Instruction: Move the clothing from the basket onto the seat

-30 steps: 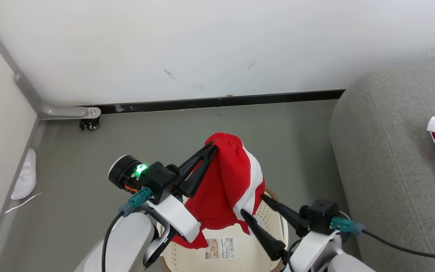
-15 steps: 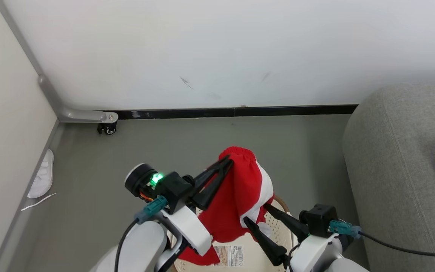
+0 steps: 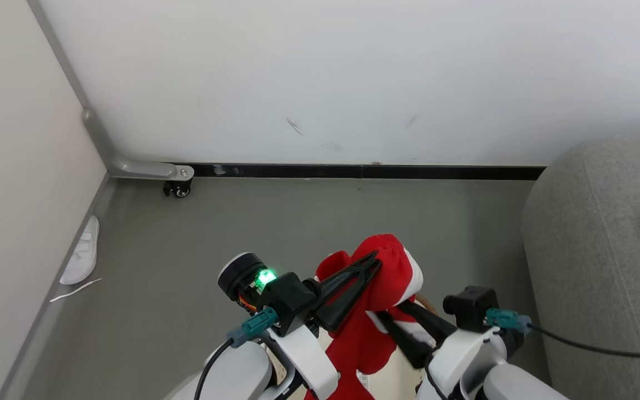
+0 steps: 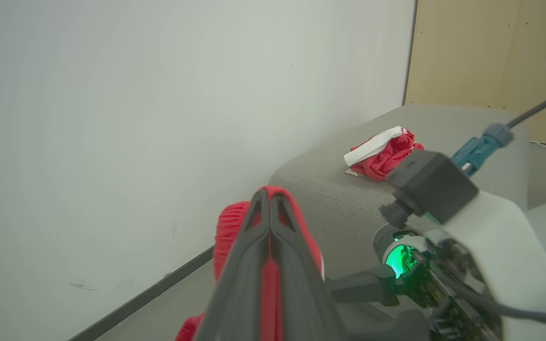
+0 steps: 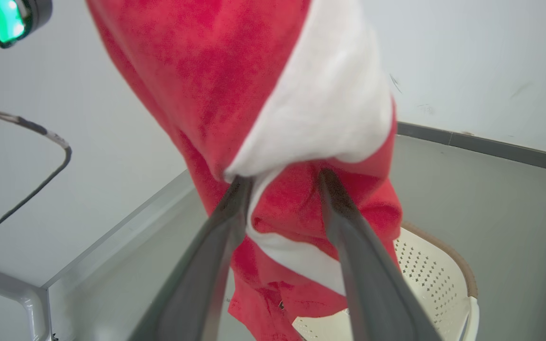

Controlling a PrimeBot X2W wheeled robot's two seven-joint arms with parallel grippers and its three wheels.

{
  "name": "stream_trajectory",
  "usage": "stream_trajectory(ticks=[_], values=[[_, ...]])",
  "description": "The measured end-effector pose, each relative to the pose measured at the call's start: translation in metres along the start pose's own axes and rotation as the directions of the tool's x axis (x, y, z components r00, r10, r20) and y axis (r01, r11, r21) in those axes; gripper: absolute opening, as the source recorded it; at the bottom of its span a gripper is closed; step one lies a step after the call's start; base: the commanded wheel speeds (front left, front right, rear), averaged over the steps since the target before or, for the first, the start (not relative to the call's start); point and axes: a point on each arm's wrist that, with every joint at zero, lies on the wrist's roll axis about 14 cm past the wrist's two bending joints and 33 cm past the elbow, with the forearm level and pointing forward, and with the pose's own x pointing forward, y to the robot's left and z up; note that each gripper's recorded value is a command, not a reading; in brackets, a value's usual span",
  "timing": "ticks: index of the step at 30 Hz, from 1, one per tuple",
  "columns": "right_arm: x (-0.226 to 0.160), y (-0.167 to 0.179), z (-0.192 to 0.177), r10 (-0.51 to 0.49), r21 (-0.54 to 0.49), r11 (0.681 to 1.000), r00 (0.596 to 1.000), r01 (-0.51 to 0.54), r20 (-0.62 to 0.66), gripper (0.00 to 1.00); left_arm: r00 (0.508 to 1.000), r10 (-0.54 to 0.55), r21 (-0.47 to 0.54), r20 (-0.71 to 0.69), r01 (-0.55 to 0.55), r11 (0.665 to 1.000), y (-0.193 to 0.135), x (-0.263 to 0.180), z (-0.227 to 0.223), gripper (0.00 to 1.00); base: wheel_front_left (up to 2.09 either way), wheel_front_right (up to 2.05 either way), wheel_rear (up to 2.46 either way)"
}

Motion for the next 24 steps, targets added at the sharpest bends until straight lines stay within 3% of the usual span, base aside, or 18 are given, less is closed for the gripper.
stream_trajectory(ticks=[11,23,24], values=[[0.011,0.006,0.01,0.03,-0.013,0.999,0.999,-0.03,0.021,0.0,0.999,0.049,0.001,-0.01,-0.049,0.999,0.017,-0.011,0.0,0.0,0.0,0.0,0.0],[0.008,-0.012,0.028,-0.026,-0.002,1.0,0.997,0.027,0.075,0.0,0.995,0.094,0.004,-0.041,-0.094,0.996,0.037,-0.018,-0.008,0.0,0.0,0.0,0.0],[0.007,-0.015,0.029,-0.033,-0.002,0.999,0.996,0.033,0.078,0.0,0.995,0.094,0.001,-0.039,-0.094,0.996,0.037,-0.017,-0.008,0.07,0.0,0.0,0.0]])
